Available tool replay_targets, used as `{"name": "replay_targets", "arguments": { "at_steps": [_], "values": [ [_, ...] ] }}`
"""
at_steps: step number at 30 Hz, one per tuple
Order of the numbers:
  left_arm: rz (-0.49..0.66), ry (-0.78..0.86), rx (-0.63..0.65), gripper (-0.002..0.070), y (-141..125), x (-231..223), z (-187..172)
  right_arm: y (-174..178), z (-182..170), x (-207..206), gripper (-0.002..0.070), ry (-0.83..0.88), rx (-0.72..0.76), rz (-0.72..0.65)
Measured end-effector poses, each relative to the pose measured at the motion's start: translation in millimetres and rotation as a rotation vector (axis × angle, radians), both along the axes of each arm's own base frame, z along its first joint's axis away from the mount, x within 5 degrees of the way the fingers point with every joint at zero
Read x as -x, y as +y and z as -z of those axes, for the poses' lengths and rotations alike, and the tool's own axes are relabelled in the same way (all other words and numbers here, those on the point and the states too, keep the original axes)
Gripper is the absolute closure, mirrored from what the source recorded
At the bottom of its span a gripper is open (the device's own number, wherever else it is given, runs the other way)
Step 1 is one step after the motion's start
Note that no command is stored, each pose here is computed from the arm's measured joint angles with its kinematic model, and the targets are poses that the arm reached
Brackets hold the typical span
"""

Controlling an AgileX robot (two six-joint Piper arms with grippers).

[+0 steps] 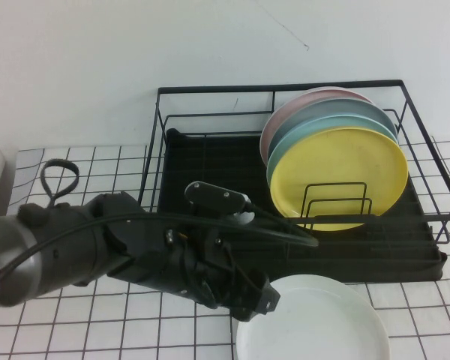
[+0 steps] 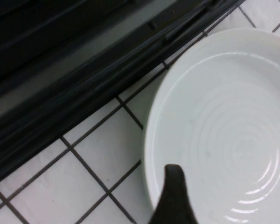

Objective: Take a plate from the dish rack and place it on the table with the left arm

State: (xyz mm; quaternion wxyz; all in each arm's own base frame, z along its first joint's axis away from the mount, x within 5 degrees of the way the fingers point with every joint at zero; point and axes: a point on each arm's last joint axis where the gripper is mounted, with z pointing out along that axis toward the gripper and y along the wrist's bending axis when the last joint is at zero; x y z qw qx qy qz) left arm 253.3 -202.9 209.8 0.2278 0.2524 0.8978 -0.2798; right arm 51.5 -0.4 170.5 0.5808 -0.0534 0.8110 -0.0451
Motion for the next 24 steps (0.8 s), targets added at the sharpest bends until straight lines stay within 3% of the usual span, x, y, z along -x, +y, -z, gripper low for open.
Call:
{"name": "replay_targets", "arguments": {
  "at_steps": [2, 6, 9, 17, 24],
  "values": [
    [-0.015, 0.000, 0.023, 0.0209, 2, 3, -9, 0, 0, 0, 0.0680, 0.000, 0.000, 0.000],
    [-0.017, -0.101, 0.054, 0.0534, 11, 11, -41, 0, 0, 0, 0.0680, 0.000, 0.000, 0.000],
    [-0.025, -0.217, 0.065, 0.0633, 21, 20, -68, 0, 0, 0, 0.0680, 0.000, 0.000, 0.000],
    [-0.008, -0.692, -0.033, 0.0673, 62, 52, -142, 0, 0, 0, 0.0680, 0.000, 0.000, 0.000],
    [-0.081, -0.871, -0.093, 0.0673, 96, 86, -178, 0, 0, 0, 0.0680, 0.000, 0.000, 0.000]
  ]
}}
